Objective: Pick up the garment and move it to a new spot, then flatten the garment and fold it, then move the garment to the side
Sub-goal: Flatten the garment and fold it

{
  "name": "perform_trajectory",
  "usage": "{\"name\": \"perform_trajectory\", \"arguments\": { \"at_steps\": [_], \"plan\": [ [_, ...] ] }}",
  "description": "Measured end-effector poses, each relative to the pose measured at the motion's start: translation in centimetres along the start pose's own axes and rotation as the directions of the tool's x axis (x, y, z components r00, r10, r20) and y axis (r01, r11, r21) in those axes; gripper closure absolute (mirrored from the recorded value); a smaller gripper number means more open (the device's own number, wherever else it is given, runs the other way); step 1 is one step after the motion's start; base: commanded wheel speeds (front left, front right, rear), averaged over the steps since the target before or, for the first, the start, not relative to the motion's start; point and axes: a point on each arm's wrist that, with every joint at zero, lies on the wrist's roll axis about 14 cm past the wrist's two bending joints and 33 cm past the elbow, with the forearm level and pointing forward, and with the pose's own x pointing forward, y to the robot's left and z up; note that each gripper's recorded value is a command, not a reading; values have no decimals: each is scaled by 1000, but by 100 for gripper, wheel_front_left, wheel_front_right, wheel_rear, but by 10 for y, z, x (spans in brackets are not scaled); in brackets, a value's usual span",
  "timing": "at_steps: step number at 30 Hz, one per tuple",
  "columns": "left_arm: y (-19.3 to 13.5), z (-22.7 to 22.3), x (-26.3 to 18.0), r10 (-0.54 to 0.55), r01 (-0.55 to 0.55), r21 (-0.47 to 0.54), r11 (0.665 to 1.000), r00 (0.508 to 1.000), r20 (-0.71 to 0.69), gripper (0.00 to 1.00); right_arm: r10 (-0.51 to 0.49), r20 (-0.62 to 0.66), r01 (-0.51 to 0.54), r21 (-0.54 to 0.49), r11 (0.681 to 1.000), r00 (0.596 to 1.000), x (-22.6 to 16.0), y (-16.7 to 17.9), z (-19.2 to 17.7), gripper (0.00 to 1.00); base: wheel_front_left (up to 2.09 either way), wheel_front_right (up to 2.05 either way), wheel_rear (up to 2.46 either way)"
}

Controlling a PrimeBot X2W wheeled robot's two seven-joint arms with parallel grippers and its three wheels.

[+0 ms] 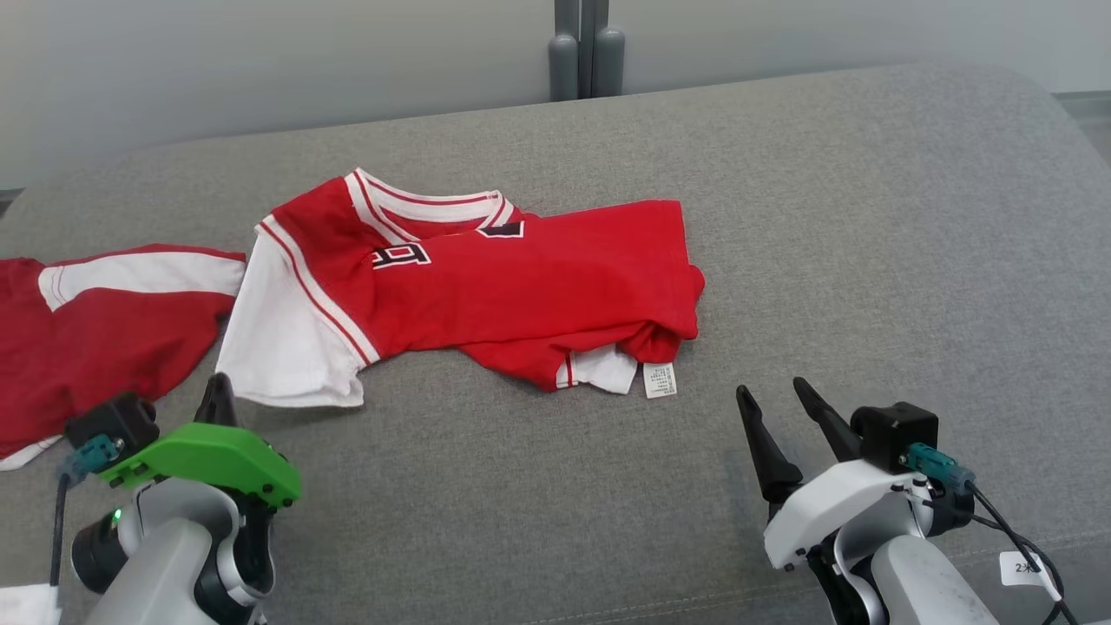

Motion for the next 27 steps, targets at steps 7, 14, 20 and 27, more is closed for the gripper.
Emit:
{"name": "perform_trajectory", "arguments": {
  "at_steps": [7,14,20,27],
  "plan": [
    [25,-18,-18,86,-88,-42,995,995,-45,100,16,9,-15,-3,1000,1000,0,6,5,0,0,0,0],
    [19,-25,-22,96,-101,-160,982,995,-41,0,0,10,0,-3,1000,1000,-2,1,5,0,0,0,0],
    [13,-12,-31,54,-38,-344,938,998,39,0,-4,5,4,-2,1000,1000,-4,0,4,0,0,0,0],
    [14,21,-50,20,64,-400,914,979,202,0,10,7,-10,-8,1000,1000,-2,4,5,0,0,0,0]
  ]
}}
